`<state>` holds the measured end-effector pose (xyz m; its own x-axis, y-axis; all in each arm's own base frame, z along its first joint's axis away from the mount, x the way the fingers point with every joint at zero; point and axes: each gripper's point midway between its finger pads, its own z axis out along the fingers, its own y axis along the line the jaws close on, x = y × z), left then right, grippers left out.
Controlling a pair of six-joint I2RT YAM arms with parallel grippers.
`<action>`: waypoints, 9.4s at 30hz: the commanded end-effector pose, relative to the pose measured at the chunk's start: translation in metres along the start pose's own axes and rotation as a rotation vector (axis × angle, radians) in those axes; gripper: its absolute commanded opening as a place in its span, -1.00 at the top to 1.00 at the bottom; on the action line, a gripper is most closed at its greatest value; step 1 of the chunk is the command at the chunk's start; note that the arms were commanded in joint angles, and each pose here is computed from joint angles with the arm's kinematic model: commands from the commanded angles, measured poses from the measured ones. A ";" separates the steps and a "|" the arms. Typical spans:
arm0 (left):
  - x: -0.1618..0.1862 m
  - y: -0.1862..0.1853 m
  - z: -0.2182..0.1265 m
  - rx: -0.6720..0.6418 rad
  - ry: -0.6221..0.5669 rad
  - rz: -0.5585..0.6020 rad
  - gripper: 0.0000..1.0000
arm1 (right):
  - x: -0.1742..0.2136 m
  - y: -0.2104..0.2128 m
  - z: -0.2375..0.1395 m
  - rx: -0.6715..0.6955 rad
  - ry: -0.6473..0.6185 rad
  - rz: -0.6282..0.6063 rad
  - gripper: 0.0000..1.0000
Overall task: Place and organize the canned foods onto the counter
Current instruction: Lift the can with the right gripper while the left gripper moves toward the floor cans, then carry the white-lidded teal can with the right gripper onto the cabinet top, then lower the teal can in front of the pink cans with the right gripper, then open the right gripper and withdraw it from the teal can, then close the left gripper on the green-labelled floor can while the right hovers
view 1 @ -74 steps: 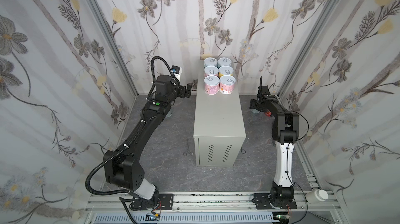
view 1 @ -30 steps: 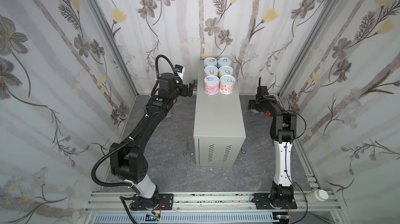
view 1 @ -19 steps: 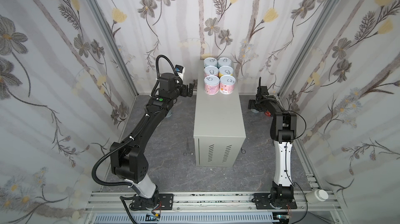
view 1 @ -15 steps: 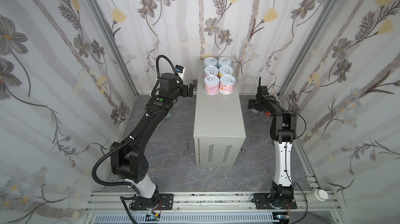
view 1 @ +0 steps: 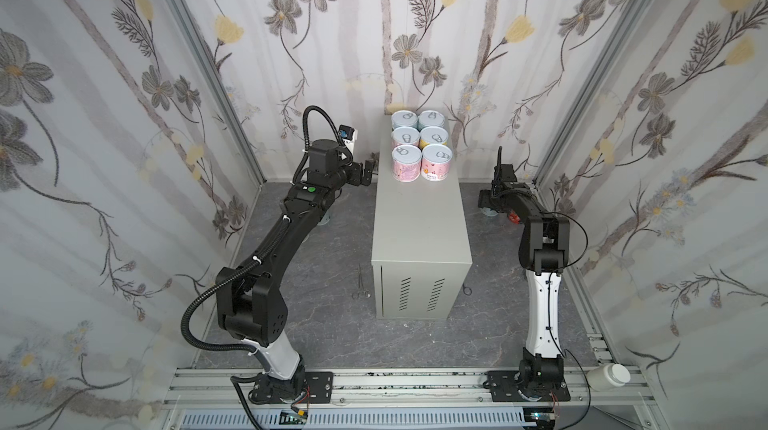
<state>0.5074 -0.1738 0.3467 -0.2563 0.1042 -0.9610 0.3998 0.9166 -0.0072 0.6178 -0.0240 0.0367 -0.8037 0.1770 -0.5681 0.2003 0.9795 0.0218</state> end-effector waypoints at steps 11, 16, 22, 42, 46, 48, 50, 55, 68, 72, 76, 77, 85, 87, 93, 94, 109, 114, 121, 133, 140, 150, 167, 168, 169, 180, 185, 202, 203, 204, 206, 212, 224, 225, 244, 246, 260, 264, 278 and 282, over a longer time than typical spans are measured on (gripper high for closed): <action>-0.006 -0.002 -0.008 0.005 0.003 0.019 -1.00 | -0.022 0.007 -0.024 -0.041 -0.052 -0.007 -0.14; 0.000 0.002 -0.013 -0.010 0.021 0.015 -1.00 | -0.032 0.008 -0.048 -0.046 -0.071 -0.019 -0.03; 0.013 0.013 -0.018 -0.008 0.061 -0.018 -1.00 | -0.044 0.014 -0.082 -0.055 -0.095 -0.036 0.02; 0.078 0.059 -0.051 -0.098 0.184 -0.065 -1.00 | -0.071 0.054 -0.238 -0.092 -0.240 -0.143 0.18; 0.091 0.064 -0.052 -0.103 0.191 -0.070 -1.00 | -0.076 0.062 -0.280 -0.118 -0.296 -0.149 0.23; 0.104 0.065 -0.050 -0.106 0.219 -0.074 -1.00 | -0.078 0.064 -0.301 -0.137 -0.313 -0.148 0.22; 0.110 0.067 -0.049 -0.116 0.227 -0.082 -1.00 | -0.078 0.068 -0.326 -0.147 -0.336 -0.155 0.21; 0.112 0.066 -0.047 -0.107 0.232 -0.088 -1.00 | -0.071 0.077 -0.382 -0.182 -0.389 -0.171 0.18; 0.113 0.062 -0.047 -0.089 0.236 -0.105 -1.00 | -0.028 0.109 -0.487 -0.366 -0.449 -0.232 0.14; 0.115 0.063 -0.047 -0.094 0.245 -0.102 -1.00 | -0.010 0.116 -0.515 -0.402 -0.466 -0.274 0.13; 0.114 0.062 -0.047 -0.089 0.247 -0.104 -1.00 | 0.009 0.128 -0.521 -0.419 -0.432 -0.308 0.13; 0.115 0.062 -0.047 -0.087 0.247 -0.108 -1.00 | 0.015 0.131 -0.521 -0.422 -0.421 -0.320 0.13; 0.115 0.060 -0.047 -0.081 0.250 -0.112 -1.00 | 0.042 0.168 -0.517 -0.463 -0.362 -0.408 0.12; 0.115 0.061 -0.048 -0.083 0.251 -0.110 -1.00 | 0.046 0.175 -0.512 -0.462 -0.347 -0.433 0.12; 0.115 0.061 -0.050 -0.088 0.262 -0.100 -1.00 | 0.050 0.190 -0.496 -0.452 -0.317 -0.488 0.09; 0.115 0.061 -0.051 -0.088 0.265 -0.097 -1.00 | 0.050 0.192 -0.494 -0.452 -0.316 -0.492 0.09; 0.124 0.063 -0.052 -0.100 0.288 -0.091 -1.00 | 0.054 0.211 -0.471 -0.439 -0.279 -0.553 0.08; 0.125 0.063 -0.052 -0.100 0.290 -0.091 -1.00 | 0.053 0.215 -0.467 -0.438 -0.277 -0.559 0.01; 0.125 0.063 -0.051 -0.099 0.293 -0.091 -1.00 | 0.052 0.215 -0.467 -0.438 -0.282 -0.561 -0.25; 0.126 0.064 -0.051 -0.110 0.295 -0.096 -1.00 | 0.053 0.219 -0.476 -0.485 -0.303 -0.573 -0.74; 0.127 0.065 -0.051 -0.113 0.297 -0.095 -1.00 | 0.056 0.214 -0.486 -0.519 -0.362 -0.579 -0.81; 0.129 0.063 -0.051 -0.104 0.304 -0.086 -1.00 | 0.076 0.181 -0.513 -0.618 -0.623 -0.498 -0.86; 0.133 0.061 -0.046 -0.086 0.315 -0.087 -1.00 | 0.079 0.182 -0.506 -0.680 -0.774 -0.410 -0.77; 0.134 0.061 -0.045 -0.084 0.315 -0.086 -1.00 | 0.079 0.184 -0.504 -0.680 -0.774 -0.413 -0.72; 0.134 0.061 -0.045 -0.083 0.316 -0.086 -1.00 | 0.078 0.186 -0.503 -0.683 -0.772 -0.415 -0.69; 0.139 0.064 -0.043 -0.093 0.337 -0.075 -1.00 | 0.072 0.197 -0.485 -0.652 -0.751 -0.411 -0.57; 0.137 0.063 -0.043 -0.087 0.333 -0.073 -1.00 | 0.069 0.198 -0.484 -0.647 -0.761 -0.405 -0.53; 0.137 0.062 -0.045 -0.088 0.334 -0.078 -1.00 | 0.069 0.205 -0.478 -0.649 -0.741 -0.429 -0.43; 0.136 0.062 -0.046 -0.087 0.332 -0.078 -1.00 | 0.070 0.205 -0.478 -0.648 -0.739 -0.430 -0.42; 0.136 0.062 -0.047 -0.088 0.329 -0.077 -1.00 | 0.070 0.204 -0.478 -0.644 -0.738 -0.429 -0.42; 0.136 0.062 -0.048 -0.091 0.330 -0.077 -1.00 | 0.070 0.203 -0.479 -0.644 -0.742 -0.429 -0.42; 0.135 0.062 -0.050 -0.091 0.329 -0.076 -1.00 | 0.069 0.200 -0.478 -0.633 -0.744 -0.426 -0.42; 0.134 0.062 -0.054 -0.102 0.335 -0.079 -1.00 | 0.072 0.202 -0.481 -0.655 -0.748 -0.440 -0.47; 0.133 0.062 -0.055 -0.102 0.334 -0.079 -1.00 | 0.073 0.203 -0.481 -0.658 -0.749 -0.443 -0.48; 0.130 0.065 -0.065 -0.135 0.348 -0.101 -1.00 | 0.080 0.201 -0.484 -0.673 -0.788 -0.490 -0.52; 0.128 0.066 -0.066 -0.143 0.342 -0.099 -1.00 | 0.081 0.201 -0.484 -0.677 -0.792 -0.491 -0.54; 0.144 0.080 -0.069 -0.244 0.398 -0.148 -1.00 | 0.085 0.182 -0.506 -0.706 -0.850 -0.483 -0.77; 0.136 0.086 -0.064 -0.270 0.378 -0.167 -1.00 | 0.083 0.163 -0.518 -0.697 -0.883 -0.451 -0.89; 0.193 0.109 -0.017 -0.348 0.543 -0.232 -1.00 | 0.084 0.117 -0.504 -0.623 -0.886 -0.366 -0.99; 0.207 0.116 0.002 -0.363 0.574 -0.247 -1.00 | 0.084 0.113 -0.497 -0.616 -0.872 -0.365 -0.99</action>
<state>0.4949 -0.0522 0.1487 -0.7623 0.0014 -0.6472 0.0210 0.9995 -0.0226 0.2960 0.1476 0.4000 -0.0459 -0.0304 -0.9985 -0.4522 0.8919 -0.0063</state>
